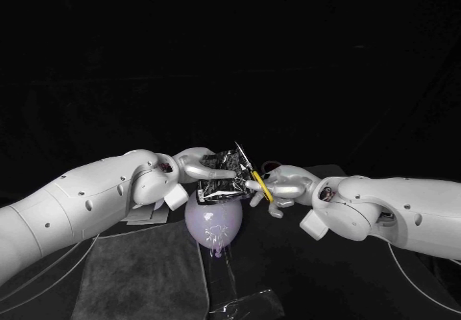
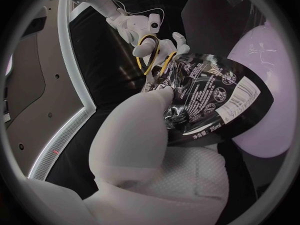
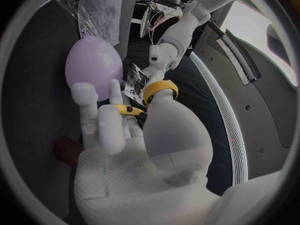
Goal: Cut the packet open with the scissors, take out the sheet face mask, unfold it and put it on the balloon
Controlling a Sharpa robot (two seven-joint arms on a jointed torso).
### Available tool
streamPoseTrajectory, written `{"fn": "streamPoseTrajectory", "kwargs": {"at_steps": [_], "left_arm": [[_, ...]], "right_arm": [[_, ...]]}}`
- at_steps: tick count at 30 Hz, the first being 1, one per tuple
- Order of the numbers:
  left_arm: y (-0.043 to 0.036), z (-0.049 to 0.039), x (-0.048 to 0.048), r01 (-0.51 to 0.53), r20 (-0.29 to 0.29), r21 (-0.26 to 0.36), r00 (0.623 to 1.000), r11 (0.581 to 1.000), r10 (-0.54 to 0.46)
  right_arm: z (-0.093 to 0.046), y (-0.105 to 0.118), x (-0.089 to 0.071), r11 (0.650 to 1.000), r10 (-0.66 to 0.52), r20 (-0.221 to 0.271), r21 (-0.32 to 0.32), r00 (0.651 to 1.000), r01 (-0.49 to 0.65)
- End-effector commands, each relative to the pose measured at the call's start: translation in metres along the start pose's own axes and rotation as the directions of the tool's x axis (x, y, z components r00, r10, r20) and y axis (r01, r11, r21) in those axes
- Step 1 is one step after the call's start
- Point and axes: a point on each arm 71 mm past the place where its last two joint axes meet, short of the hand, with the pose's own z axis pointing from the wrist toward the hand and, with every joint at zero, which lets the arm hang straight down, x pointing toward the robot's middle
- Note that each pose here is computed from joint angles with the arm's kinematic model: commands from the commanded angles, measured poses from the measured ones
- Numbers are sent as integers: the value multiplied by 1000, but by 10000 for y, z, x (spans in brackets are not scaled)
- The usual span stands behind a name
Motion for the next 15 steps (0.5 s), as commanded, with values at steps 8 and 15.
{"fn": "streamPoseTrajectory", "kwargs": {"at_steps": [8,15], "left_arm": [[9,9,23,-12,-7,-2,1000,1000,12],[14,-4,8,4,2,1,1000,1000,-4]], "right_arm": [[25,44,-108,1000,7,107,-30,994,-4],[11,18,-209,999,7,160,-33,987,-1]]}}
